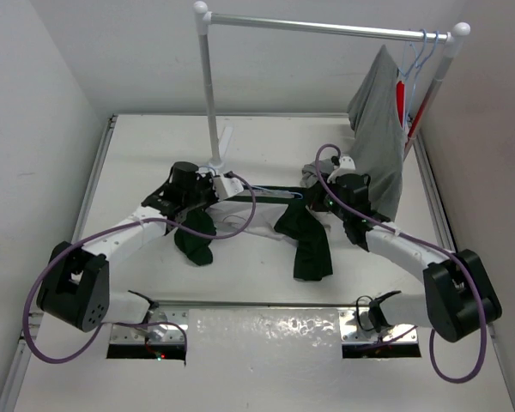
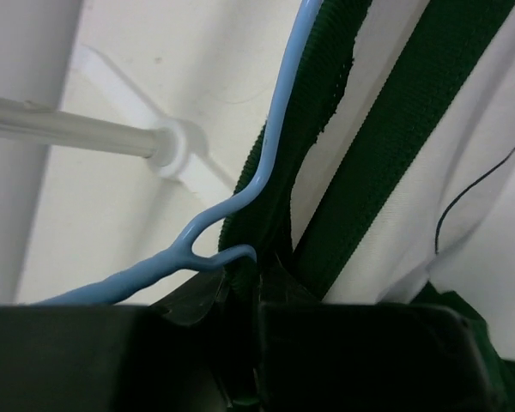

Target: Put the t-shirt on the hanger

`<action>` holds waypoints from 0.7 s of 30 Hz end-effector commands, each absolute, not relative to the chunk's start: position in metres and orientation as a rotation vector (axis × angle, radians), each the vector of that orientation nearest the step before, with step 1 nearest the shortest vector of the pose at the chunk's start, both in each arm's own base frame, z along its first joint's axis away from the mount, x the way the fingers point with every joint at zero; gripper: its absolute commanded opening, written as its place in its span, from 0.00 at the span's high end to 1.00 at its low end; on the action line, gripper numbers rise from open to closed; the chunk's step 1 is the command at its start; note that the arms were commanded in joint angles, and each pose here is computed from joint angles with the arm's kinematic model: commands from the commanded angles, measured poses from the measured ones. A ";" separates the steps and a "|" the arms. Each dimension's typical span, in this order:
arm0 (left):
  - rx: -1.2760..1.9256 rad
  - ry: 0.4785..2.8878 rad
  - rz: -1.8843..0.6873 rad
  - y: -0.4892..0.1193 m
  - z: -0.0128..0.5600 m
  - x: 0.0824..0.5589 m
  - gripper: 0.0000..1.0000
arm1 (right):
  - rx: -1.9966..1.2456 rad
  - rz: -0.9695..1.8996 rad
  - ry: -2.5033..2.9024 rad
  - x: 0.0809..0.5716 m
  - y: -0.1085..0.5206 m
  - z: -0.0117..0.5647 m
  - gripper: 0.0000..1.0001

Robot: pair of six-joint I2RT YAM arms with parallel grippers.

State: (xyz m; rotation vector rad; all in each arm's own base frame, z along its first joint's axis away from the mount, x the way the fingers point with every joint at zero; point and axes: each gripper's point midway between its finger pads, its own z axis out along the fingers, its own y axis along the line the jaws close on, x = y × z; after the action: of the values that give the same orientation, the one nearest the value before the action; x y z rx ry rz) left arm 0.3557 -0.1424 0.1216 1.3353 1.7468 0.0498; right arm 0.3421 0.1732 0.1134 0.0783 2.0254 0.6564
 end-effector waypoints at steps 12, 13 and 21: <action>1.417 1.709 0.532 -0.131 0.122 0.372 1.00 | -0.353 0.084 2.067 0.362 0.167 0.145 1.00; 1.419 1.698 0.429 -0.146 0.131 0.370 1.00 | -0.396 0.188 2.000 0.366 0.186 0.155 1.00; 1.505 1.636 -0.226 -0.223 0.145 0.318 1.00 | -0.830 0.624 1.732 0.327 0.280 0.206 0.85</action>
State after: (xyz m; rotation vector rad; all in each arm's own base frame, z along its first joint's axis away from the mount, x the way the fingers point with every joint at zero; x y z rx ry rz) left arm 0.3425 -0.1965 0.1321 1.5005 1.6618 0.0259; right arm 0.3359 0.2429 0.1538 -0.6476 1.9619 0.4799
